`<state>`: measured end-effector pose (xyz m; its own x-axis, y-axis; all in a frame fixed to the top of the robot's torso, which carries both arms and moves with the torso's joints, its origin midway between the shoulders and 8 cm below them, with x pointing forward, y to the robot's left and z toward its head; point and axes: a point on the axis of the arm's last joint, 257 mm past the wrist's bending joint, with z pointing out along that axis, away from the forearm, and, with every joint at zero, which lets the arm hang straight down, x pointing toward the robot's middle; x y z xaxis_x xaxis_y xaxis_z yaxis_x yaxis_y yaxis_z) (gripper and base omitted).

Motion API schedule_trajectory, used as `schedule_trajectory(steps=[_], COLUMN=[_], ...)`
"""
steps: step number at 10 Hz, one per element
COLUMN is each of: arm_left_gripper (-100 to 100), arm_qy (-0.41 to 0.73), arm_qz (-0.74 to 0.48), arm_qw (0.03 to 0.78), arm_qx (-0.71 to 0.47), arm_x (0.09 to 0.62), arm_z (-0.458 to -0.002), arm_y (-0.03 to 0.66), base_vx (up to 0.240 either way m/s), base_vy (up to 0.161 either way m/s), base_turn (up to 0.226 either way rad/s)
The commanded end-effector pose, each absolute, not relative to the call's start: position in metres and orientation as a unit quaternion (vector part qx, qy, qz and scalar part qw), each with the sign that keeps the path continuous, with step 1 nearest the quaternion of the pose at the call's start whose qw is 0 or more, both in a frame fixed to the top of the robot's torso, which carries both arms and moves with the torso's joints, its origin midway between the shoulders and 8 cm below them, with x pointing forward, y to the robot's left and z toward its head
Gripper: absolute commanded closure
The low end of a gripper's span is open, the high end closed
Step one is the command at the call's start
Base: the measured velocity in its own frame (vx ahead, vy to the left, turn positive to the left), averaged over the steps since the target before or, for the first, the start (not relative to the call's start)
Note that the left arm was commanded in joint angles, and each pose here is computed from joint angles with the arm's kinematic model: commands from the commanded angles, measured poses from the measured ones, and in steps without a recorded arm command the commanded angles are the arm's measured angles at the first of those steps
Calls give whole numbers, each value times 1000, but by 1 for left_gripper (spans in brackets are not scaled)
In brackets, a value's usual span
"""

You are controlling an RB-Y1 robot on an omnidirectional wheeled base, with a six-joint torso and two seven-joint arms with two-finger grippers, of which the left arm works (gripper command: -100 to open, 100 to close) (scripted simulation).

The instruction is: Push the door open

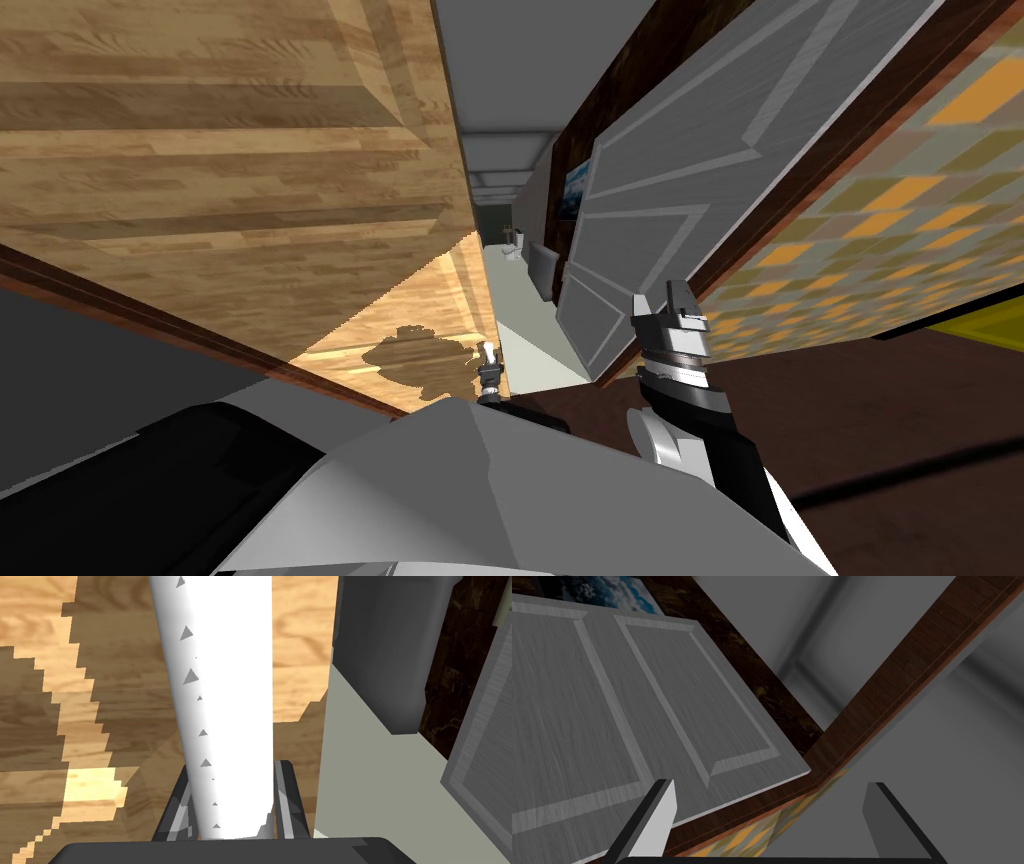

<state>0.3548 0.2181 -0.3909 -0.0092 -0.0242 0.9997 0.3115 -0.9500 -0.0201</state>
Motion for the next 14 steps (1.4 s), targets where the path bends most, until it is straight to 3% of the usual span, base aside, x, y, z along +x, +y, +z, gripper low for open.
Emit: schedule_trajectory(steps=[1,4,14], arm_left_gripper=[100,100,100], arm_qy=[-103,-103,-173], arm_qz=[-702,-702,-681], arm_qw=[121,121,199], arm_qx=[-694,-694,-683], arm_x=[353,353,329], arm_z=[-392,-392,-396], arm_y=[219,219,316], base_vx=[-10,0,143], base_vy=[-7,0,3], base_turn=[5,0,-68])
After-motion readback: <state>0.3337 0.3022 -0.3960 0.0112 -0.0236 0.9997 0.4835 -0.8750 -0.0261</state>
